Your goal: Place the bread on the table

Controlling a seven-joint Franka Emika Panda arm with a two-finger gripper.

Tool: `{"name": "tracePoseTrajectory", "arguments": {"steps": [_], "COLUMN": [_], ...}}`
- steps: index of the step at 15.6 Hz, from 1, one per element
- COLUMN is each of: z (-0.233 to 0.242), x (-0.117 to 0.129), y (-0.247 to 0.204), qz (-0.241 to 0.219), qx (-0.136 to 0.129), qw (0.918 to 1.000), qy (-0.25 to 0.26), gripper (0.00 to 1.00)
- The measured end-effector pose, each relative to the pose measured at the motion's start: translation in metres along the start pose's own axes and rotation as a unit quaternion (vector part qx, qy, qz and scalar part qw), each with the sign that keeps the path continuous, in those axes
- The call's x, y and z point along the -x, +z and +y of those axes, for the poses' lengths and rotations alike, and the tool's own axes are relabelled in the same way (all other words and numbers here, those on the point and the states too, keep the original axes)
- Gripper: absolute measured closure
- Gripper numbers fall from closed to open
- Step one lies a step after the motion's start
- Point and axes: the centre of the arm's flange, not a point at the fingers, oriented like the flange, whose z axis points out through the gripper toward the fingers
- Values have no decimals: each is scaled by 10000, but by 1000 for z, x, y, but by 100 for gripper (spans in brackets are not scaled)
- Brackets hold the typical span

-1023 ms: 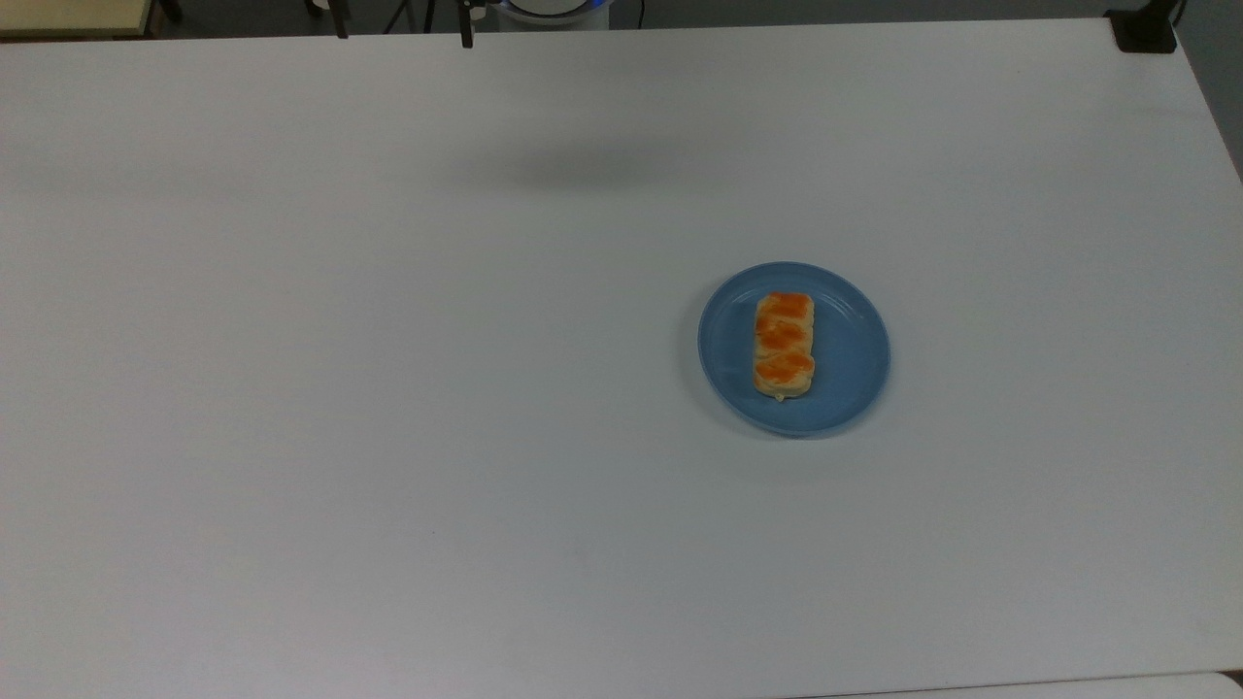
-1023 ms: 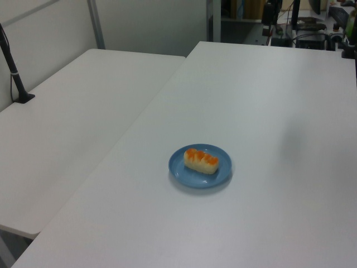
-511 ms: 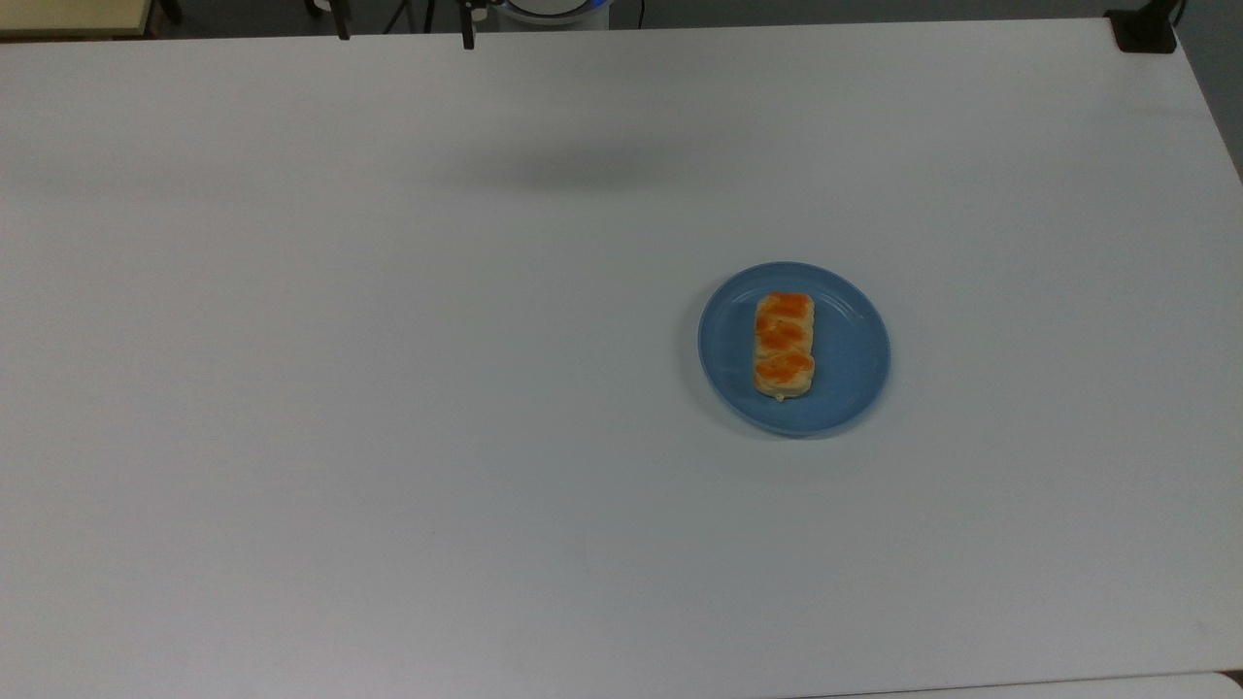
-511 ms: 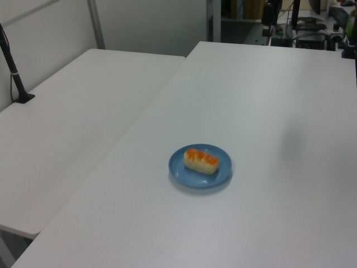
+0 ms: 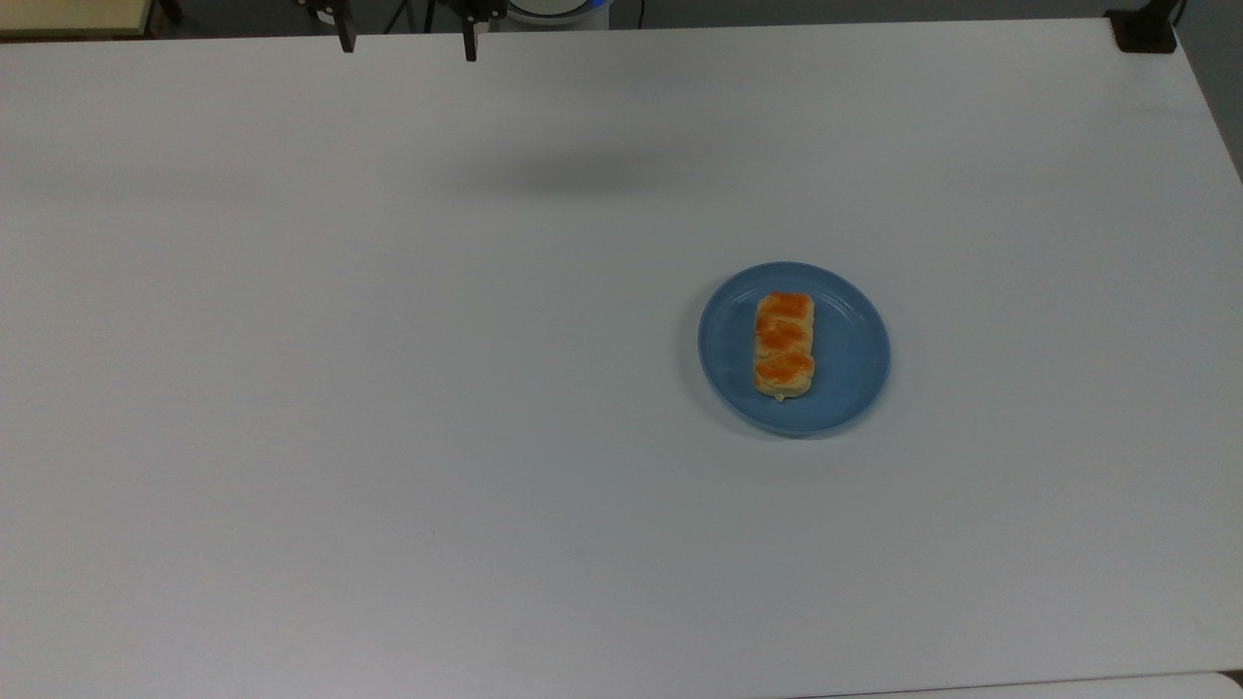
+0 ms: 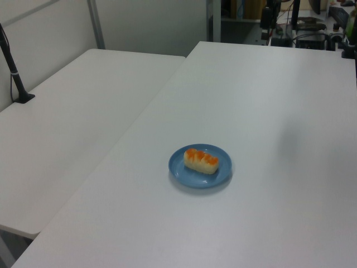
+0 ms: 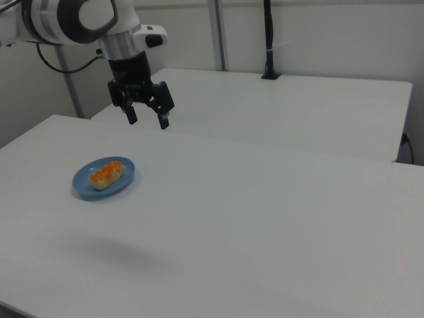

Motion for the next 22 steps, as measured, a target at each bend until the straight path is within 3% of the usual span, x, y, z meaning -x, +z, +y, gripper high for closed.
{"name": "tracePoseTrajectory", "arguments": {"steps": [4,9,12,17,22], "z": [-4,-22,-53,-165,-237], "x": [-2,-3,-7,-31,-37], "y": [3,2,10,68,126], "qz": [-21,-10,-153,-368,-510], "qx": [-103,-851,-1079,-1045,-790], "qw": [9999,9960,9927,9886,9926], "qy": [-3,289,519,1023,773], "gripper": [0,0,0,0,0]}}
